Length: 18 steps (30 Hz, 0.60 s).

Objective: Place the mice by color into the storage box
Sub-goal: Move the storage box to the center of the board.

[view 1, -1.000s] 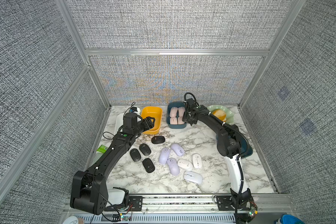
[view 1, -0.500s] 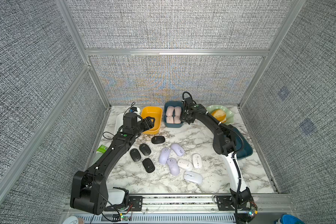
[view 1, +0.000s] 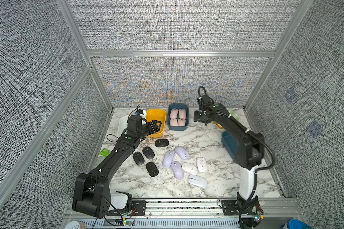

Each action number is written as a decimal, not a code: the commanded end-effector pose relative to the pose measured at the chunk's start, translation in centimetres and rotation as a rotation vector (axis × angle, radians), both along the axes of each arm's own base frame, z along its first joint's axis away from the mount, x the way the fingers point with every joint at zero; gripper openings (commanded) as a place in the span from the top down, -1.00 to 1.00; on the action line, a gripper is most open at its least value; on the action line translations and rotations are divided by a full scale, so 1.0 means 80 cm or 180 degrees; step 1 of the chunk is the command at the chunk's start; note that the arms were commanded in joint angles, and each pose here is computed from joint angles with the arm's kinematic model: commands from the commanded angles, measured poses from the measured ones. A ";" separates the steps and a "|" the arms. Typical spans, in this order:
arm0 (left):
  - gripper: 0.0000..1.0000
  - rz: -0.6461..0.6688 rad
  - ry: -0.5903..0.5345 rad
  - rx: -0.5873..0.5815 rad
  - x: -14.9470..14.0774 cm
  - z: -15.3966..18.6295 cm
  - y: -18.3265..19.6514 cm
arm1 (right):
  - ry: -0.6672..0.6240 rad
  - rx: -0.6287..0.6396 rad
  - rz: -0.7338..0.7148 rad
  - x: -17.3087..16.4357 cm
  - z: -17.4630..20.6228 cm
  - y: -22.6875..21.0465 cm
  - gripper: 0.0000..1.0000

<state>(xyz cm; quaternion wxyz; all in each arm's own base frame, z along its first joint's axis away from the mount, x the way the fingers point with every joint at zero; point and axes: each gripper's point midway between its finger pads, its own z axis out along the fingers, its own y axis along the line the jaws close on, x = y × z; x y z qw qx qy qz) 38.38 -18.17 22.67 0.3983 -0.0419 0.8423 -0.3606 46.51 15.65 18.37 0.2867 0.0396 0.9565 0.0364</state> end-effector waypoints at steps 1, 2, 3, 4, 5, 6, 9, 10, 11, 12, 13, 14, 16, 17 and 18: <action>-0.58 -0.0294 -0.0052 -0.0157 -0.008 0.011 -0.028 | -0.0132 -0.0171 -0.0379 -0.030 -0.001 -0.077 -0.35; -0.58 -0.0380 -0.0028 -0.0180 -0.013 0.009 -0.038 | -0.0101 -0.0181 -0.0484 -0.042 -0.010 -0.099 -0.40; -0.58 -0.0464 -0.0009 -0.0204 -0.017 0.008 -0.048 | -0.0076 -0.0180 -0.0573 -0.053 -0.019 -0.118 -0.42; -0.58 -0.0526 0.0015 -0.0215 -0.021 0.006 -0.055 | -0.0010 -0.0194 -0.0642 -0.061 -0.029 -0.134 -0.43; -0.58 -0.0599 0.0042 -0.0222 -0.026 0.003 -0.065 | 0.0077 -0.0216 -0.0695 -0.071 -0.039 -0.147 -0.45; -0.58 -0.0668 0.0061 -0.0231 -0.029 0.002 -0.073 | 0.0190 -0.0246 -0.0742 -0.079 -0.052 -0.160 -0.48; -0.58 -0.0799 0.0132 -0.0239 -0.036 -0.004 -0.087 | 0.0439 -0.0247 -0.0774 -0.092 -0.090 -0.175 -0.50; -0.58 -0.0816 0.0145 -0.0238 -0.037 -0.005 -0.090 | 0.0476 -0.0250 -0.0762 -0.093 -0.098 -0.175 -0.50; -0.58 -0.0819 0.0163 -0.0237 -0.037 -0.006 -0.090 | 0.0516 -0.0247 -0.0747 -0.094 -0.106 -0.174 -0.50; -0.58 -0.0826 0.0176 -0.0224 -0.037 -0.008 -0.091 | 0.0548 -0.0223 -0.0731 -0.096 -0.112 -0.172 -0.50; -0.58 -0.0831 0.0173 -0.0214 -0.037 -0.007 -0.091 | 0.0577 -0.0186 -0.0718 -0.096 -0.117 -0.169 -0.51; -0.58 -0.0837 0.0177 -0.0201 -0.037 -0.007 -0.091 | 0.0597 -0.0153 -0.0700 -0.097 -0.121 -0.166 -0.50; -0.58 -0.0820 0.0156 -0.0183 -0.037 -0.006 -0.090 | 0.0636 -0.0117 -0.0665 -0.097 -0.127 -0.159 -0.49; -0.58 -0.0807 0.0145 -0.0176 -0.036 -0.006 -0.089 | 0.0646 -0.0108 -0.0631 -0.098 -0.127 -0.154 -0.48; -0.58 -0.0803 0.0142 -0.0173 -0.036 -0.005 -0.088 | 0.0654 -0.0111 -0.0606 -0.098 -0.128 -0.151 -0.45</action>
